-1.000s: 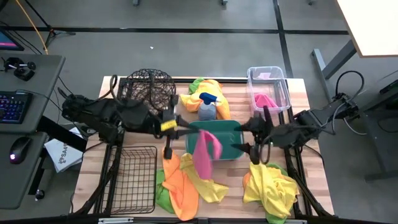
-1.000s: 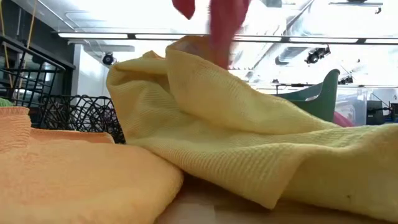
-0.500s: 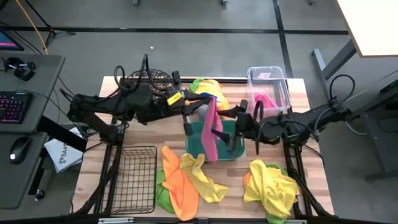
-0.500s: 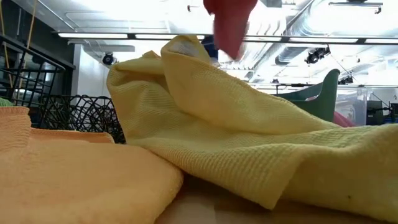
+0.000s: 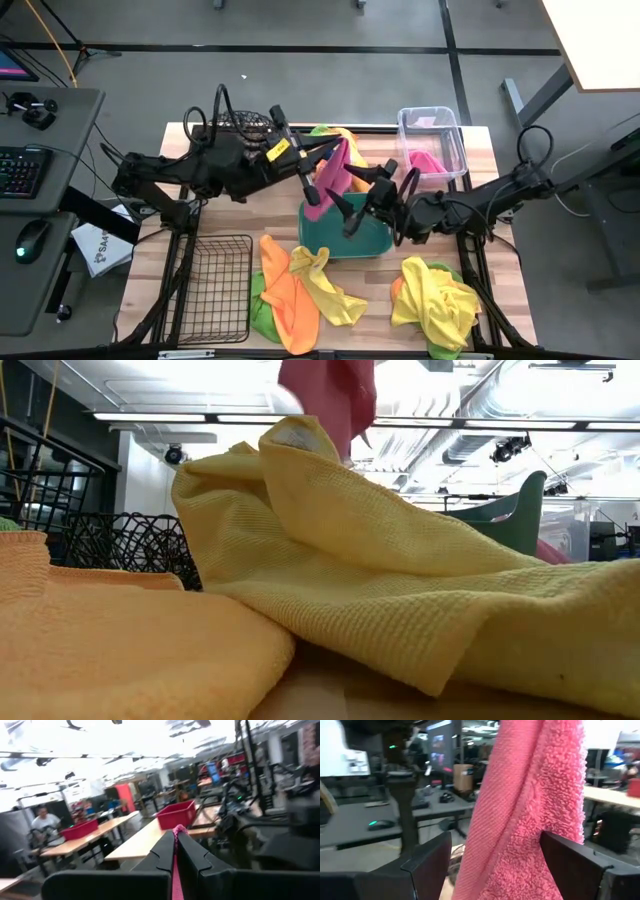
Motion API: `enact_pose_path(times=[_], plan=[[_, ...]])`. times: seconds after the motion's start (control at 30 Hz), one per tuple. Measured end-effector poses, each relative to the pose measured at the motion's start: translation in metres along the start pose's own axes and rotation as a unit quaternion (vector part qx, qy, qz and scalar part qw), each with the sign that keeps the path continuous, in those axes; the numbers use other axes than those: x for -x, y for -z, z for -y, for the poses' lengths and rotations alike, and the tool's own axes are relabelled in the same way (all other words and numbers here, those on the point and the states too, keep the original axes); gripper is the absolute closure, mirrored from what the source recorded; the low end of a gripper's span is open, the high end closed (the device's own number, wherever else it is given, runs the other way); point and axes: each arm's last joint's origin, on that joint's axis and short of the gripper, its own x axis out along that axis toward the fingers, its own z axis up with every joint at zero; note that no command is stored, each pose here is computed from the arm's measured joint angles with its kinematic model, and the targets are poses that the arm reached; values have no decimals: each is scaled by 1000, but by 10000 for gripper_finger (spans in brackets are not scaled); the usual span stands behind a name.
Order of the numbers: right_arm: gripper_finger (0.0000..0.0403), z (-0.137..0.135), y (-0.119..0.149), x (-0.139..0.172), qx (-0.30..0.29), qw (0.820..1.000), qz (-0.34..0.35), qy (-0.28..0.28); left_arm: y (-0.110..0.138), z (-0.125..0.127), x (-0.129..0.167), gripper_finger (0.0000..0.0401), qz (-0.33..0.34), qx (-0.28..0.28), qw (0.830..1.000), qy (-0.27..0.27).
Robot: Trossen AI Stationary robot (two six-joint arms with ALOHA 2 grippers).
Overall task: Sort microfiber towel by color & place in baskets
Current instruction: Put the pink towel into the transparent bin
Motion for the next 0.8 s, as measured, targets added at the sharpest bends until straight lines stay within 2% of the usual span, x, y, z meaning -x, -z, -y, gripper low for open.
enact_pose_path(times=[0.3, 0.43, 0.57, 0.67, 0.8], plan=[[100, 3, -6, -5, 28, 996, 23, 84, -1, 9, 0, 401, 12, 19, 1000, 19], [100, 7, -13, -6, 34, 994, 42, 93, -7, 10, 3, 401, 36, 35, 998, 22], [100, 11, -17, -9, 28, 993, 54, 104, -9, 11, 3, 401, 57, 56, 995, 52], [100, 14, -19, -13, 18, 993, 65, 98, -10, 12, 3, 401, 65, 73, 993, 72], [100, 12, -20, -15, 17, 995, 85, 44, -11, 12, 3, 401, 73, 80, 991, 81]])
